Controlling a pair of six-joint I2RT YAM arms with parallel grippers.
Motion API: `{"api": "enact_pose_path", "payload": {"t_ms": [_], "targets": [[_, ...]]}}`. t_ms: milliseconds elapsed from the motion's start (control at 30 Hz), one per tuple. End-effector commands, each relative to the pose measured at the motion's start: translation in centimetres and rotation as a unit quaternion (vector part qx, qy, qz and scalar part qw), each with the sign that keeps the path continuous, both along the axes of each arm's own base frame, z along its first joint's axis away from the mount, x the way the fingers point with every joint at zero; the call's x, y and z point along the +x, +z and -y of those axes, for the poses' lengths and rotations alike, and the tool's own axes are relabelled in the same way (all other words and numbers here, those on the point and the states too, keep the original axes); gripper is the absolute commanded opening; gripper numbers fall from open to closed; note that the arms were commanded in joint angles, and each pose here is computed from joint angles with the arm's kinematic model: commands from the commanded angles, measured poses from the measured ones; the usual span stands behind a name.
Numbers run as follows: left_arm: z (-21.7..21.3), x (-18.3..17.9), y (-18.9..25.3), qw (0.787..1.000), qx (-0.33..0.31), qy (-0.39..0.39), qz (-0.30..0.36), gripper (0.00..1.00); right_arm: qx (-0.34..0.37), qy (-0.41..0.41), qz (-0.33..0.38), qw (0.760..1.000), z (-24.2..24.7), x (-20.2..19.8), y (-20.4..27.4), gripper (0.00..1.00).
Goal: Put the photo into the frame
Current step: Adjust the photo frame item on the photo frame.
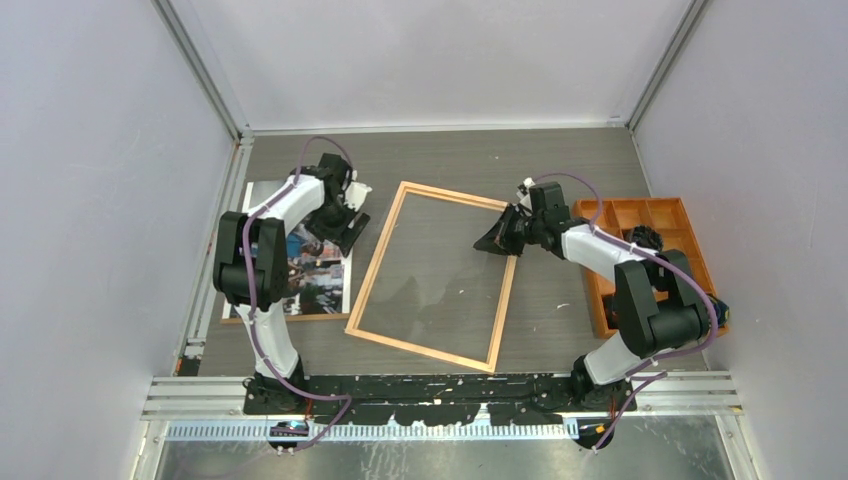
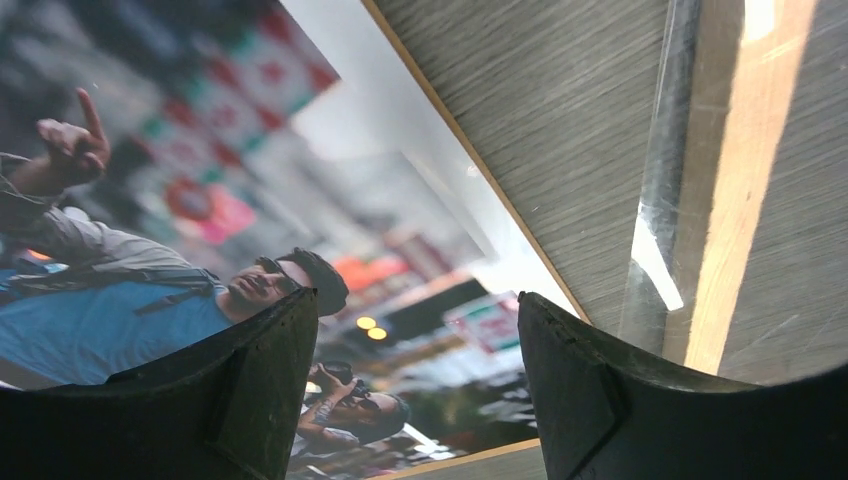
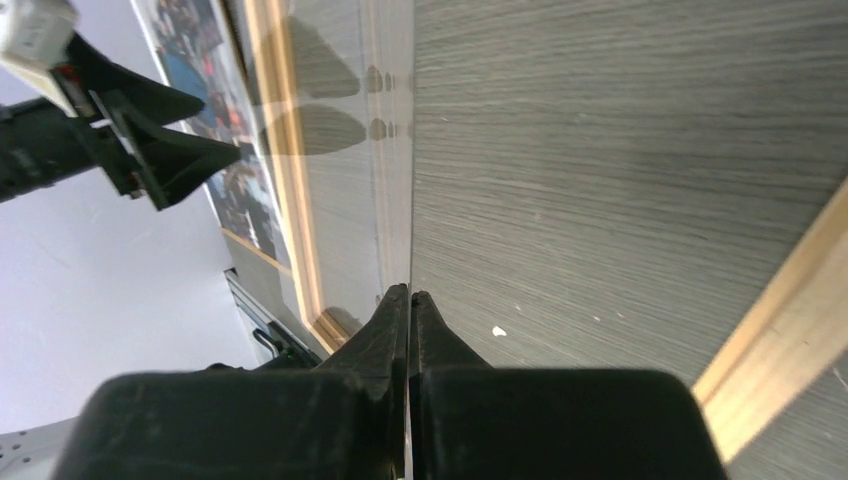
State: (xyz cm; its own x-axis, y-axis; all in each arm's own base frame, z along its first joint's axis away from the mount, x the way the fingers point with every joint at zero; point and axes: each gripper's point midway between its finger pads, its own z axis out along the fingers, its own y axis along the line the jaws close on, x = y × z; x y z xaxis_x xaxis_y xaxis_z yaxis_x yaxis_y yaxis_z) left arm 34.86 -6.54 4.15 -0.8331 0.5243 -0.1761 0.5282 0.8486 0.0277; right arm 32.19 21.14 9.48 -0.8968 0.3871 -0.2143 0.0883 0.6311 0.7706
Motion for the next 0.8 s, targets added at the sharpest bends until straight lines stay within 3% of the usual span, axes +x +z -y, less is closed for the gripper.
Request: {"api": "enact_pose_path", "payload": {"t_ms": [0,333,767], "targets": [[1.3,0.9,2.8,0.999,0.006,-0.033,0.034,0.74,-0.034,0.008,0.004,0.999,1.0,0.1,0.4,0.01],[3.5,2.3,2.5,0.998,0.003,-0.040,0.040,0.71,-0.093,0.013,0.020,0.995,2.8,0.8,1.4,0.01],[4.1,2.4,1.3,0.999,-0.002,-0.041,0.033,0.67,-0.111,-0.003,0.029,0.993,3.3,2.5,2.3,0.01]]}}
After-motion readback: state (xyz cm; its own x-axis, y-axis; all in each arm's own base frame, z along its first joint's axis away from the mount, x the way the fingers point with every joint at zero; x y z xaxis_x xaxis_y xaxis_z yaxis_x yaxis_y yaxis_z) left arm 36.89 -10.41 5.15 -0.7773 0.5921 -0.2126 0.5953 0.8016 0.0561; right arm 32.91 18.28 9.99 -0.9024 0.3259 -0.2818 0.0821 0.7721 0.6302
